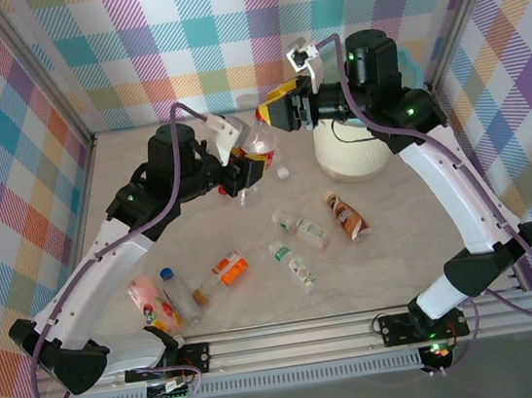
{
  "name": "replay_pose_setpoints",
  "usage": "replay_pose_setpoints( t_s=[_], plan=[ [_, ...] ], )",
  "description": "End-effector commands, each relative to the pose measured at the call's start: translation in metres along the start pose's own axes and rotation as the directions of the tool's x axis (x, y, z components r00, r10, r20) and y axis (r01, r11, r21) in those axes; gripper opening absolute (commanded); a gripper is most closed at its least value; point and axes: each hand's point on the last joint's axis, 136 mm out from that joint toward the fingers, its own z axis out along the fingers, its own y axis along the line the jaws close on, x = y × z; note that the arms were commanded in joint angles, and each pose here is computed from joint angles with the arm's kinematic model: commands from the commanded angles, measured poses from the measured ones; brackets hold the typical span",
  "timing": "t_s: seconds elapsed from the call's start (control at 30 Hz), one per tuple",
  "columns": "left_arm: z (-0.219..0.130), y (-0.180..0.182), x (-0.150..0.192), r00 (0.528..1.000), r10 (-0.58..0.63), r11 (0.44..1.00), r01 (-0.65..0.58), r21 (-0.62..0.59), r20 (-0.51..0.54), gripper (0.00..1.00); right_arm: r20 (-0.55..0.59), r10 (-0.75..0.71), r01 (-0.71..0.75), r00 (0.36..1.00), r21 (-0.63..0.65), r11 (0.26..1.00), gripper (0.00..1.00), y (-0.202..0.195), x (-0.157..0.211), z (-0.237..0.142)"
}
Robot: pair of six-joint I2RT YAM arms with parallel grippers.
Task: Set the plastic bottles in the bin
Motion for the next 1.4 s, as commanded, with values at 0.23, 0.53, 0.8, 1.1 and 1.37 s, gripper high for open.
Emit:
replay_pose_setpoints(
  t_s=[0.23,0.53,0.8,1.1,1.37],
  plan=[
    [-0.008,-0.016,-0.023,0.998,0.017,0.998,-0.021,0.067,0.066,0.36,-0.043,0.038,-0.044,0.998,-0.135,0.99,0.42,0.014,0.005,0.01],
    [-0.009,-0.004,-0.027,0.997,-0.011,1.0,0.011,0.0,0.081,0.76,-0.029,-0.009,0.012,1.0,0.103,0.995,0.11,-0.016,-0.005,-0.007],
    [-0.019,0.006,-0.03,0.992,-0.016,0.997,0.026,-0.073,0.129,0.9,0.099,-0.054,-0.004,0.994,0.513,0.859,0.06,-0.087,-0.06,-0.09],
    [-0.021,0.041,-0.018,0.993,-0.055,0.96,0.081,-0.268,0.105,0.91,0.087,-0.22,0.032,0.972,0.873,0.487,0.05,-0.176,-0.084,-0.16],
    [-0.014,0.051,-0.007,0.994,-0.085,0.944,0.103,-0.313,0.068,0.92,0.014,-0.078,0.022,0.997,0.897,0.442,0.05,-0.244,-0.04,-0.141]
  ],
)
